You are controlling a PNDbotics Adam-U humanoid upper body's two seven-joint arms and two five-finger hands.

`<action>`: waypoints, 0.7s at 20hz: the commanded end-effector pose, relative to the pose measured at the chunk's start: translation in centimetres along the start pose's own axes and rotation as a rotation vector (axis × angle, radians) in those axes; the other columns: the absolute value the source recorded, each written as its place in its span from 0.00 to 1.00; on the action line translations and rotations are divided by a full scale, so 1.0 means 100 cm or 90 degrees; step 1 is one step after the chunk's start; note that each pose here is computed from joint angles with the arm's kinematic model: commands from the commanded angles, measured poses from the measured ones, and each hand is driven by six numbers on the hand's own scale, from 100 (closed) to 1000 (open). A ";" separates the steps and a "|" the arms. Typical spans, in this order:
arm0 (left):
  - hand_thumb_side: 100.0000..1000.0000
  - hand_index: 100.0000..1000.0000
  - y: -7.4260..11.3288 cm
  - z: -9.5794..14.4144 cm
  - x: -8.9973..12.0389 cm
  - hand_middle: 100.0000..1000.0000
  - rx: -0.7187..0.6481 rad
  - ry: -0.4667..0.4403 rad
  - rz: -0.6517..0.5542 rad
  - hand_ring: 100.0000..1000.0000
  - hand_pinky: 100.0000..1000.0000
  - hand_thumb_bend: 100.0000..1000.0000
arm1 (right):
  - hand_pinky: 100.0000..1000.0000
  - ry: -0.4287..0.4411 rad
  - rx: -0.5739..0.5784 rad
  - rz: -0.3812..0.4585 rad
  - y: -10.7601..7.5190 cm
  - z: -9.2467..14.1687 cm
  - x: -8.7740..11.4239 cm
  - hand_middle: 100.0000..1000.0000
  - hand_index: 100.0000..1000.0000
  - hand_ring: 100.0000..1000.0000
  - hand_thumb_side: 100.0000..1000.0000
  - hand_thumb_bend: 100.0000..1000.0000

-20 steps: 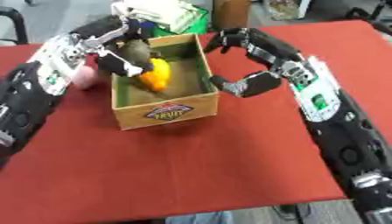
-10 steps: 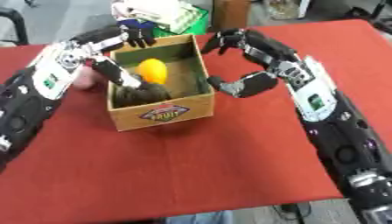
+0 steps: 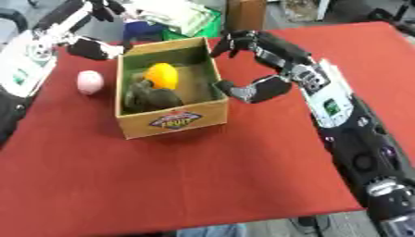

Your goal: Pick up objects on the table and place them in the box.

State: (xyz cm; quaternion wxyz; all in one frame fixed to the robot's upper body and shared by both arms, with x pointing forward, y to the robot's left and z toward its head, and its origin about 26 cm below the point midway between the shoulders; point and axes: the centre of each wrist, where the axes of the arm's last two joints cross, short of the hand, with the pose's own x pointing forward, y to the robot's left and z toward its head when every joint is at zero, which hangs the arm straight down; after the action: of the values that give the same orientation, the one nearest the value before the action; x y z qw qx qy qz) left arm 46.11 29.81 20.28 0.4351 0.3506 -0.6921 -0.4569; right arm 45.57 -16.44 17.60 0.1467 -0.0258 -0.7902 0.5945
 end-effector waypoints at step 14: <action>0.27 0.82 -0.039 0.022 -0.063 0.75 -0.067 0.171 -0.120 0.69 0.70 0.60 | 0.62 -0.026 0.022 0.030 -0.013 0.001 0.000 0.69 0.79 0.79 0.48 0.17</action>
State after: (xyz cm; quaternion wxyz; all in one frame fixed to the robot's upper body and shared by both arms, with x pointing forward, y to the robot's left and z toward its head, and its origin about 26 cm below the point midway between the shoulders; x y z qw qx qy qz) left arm 46.65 34.15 13.44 0.5000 0.4364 -0.5698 -0.4845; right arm 45.58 -16.50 17.60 0.1470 -0.0263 -0.7899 0.5947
